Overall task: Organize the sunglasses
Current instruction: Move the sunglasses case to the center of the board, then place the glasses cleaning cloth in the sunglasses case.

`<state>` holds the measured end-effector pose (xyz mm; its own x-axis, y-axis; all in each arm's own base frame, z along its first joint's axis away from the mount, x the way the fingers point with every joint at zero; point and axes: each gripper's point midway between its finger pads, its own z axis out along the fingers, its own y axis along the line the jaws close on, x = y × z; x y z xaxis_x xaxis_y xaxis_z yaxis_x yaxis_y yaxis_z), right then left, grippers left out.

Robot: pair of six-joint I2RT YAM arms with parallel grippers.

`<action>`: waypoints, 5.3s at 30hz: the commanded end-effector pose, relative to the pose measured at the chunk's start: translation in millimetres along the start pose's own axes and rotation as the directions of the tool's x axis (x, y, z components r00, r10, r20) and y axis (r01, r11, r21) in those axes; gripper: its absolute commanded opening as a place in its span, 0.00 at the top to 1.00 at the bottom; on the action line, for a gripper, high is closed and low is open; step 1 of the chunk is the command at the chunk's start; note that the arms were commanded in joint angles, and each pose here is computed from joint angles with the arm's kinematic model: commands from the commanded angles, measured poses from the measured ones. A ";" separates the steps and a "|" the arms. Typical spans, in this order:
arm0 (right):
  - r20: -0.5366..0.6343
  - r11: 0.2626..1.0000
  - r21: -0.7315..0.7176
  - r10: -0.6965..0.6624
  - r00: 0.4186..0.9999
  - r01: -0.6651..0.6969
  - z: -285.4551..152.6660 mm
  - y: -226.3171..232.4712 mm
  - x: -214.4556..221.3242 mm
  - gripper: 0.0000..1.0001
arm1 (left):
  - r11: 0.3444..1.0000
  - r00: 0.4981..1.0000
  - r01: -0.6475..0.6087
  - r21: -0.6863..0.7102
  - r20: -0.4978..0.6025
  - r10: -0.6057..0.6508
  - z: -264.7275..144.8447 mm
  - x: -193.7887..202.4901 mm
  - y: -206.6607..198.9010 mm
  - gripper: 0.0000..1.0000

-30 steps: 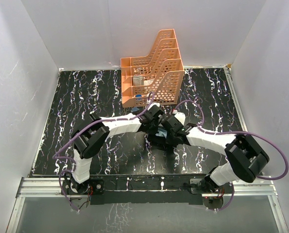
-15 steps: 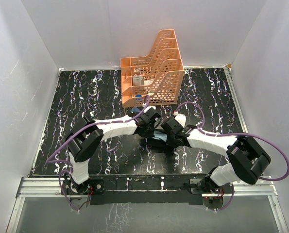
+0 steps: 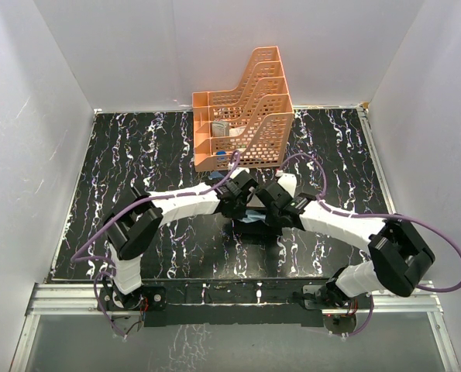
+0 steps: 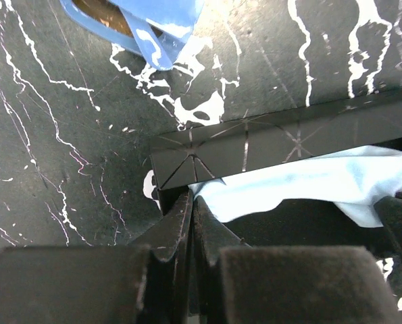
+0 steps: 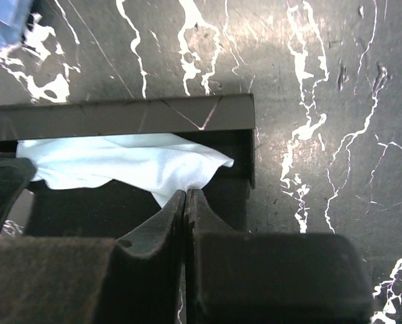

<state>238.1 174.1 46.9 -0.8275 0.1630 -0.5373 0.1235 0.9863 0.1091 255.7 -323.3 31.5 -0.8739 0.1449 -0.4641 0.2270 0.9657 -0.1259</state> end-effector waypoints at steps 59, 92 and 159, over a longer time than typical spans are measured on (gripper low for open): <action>0.150 0.997 -0.076 0.017 0.989 -0.006 -11.0 0.8 -62.7 1.00 | 0.999 0.991 0.045 0.027 0.124 -0.048 -26.7 -35.9 -6.6 1.00; 0.079 0.998 -0.065 0.017 0.997 -0.012 6.9 -13.9 -25.5 1.00 | 0.997 0.996 0.066 0.027 0.056 -0.067 -9.5 -12.5 -3.1 1.00; 0.077 1.000 -0.016 -0.005 0.997 0.006 21.9 -17.8 -24.2 1.00 | 0.996 0.997 0.077 0.038 0.014 -0.078 3.4 -4.6 -6.6 1.00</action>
<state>252.2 154.0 26.9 -0.8187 0.1542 -0.5532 0.0993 0.9868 0.1280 258.2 -327.5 21.2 -0.8776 0.0812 -0.4724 0.1808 0.9688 -0.1693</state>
